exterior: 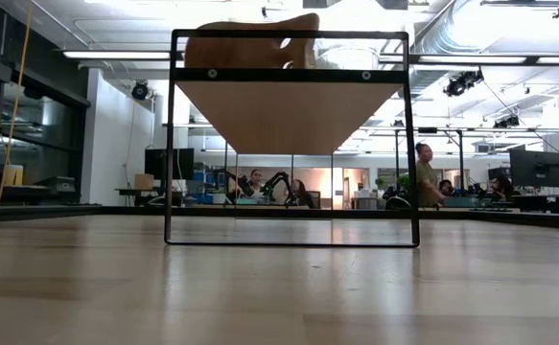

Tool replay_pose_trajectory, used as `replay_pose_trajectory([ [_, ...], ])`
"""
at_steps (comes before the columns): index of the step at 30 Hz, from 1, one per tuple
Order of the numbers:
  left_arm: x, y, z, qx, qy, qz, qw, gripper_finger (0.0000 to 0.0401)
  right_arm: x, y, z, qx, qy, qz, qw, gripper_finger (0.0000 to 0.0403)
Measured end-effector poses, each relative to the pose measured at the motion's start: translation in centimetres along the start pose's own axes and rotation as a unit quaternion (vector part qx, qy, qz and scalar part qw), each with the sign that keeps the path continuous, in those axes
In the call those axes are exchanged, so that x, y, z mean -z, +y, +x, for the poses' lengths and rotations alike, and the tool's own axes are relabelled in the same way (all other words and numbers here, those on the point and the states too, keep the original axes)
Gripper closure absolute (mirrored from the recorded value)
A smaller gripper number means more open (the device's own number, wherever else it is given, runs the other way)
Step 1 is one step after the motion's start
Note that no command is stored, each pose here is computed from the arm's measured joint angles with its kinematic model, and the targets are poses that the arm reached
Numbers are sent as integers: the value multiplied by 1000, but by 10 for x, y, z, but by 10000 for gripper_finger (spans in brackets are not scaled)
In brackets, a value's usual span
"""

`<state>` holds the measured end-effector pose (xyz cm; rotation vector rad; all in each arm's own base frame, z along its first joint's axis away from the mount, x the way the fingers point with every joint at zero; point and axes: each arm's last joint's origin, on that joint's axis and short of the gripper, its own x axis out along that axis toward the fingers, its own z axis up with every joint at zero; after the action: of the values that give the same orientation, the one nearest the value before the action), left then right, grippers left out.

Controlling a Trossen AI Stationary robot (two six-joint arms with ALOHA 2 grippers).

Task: Stack small to large cups/mugs on shelf
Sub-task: Return to Home Position

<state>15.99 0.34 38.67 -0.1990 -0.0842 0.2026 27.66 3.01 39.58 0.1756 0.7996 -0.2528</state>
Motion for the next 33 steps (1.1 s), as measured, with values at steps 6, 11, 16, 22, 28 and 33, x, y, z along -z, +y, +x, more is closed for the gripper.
replay_pose_trajectory([
  [6, 0, 0, 0, 0, 1, 0, 1000, 401, 36, -9, -13, -28, -15, -2, 999, 342],
  [11, -1, 0, -2, 1, -4, 0, 1000, 400, 74, -22, -23, -100, -103, 65, 987, 390],
  [16, -4, 1, -7, 2, -10, -2, 1000, 400, 98, -36, -32, -160, -239, 115, 951, 397],
  [22, -7, 2, -14, 4, -19, -3, 1000, 400, 112, -46, -32, -174, -313, 118, 926, 402],
  [28, -6, 3, -22, 22, -2, -11, 1000, 400, 116, -45, -28, -173, -315, 71, 931, 403],
  [33, -4, 2, -23, 42, 6, -29, 999, 400, 114, -45, -30, -179, -323, 75, 926, 403],
])
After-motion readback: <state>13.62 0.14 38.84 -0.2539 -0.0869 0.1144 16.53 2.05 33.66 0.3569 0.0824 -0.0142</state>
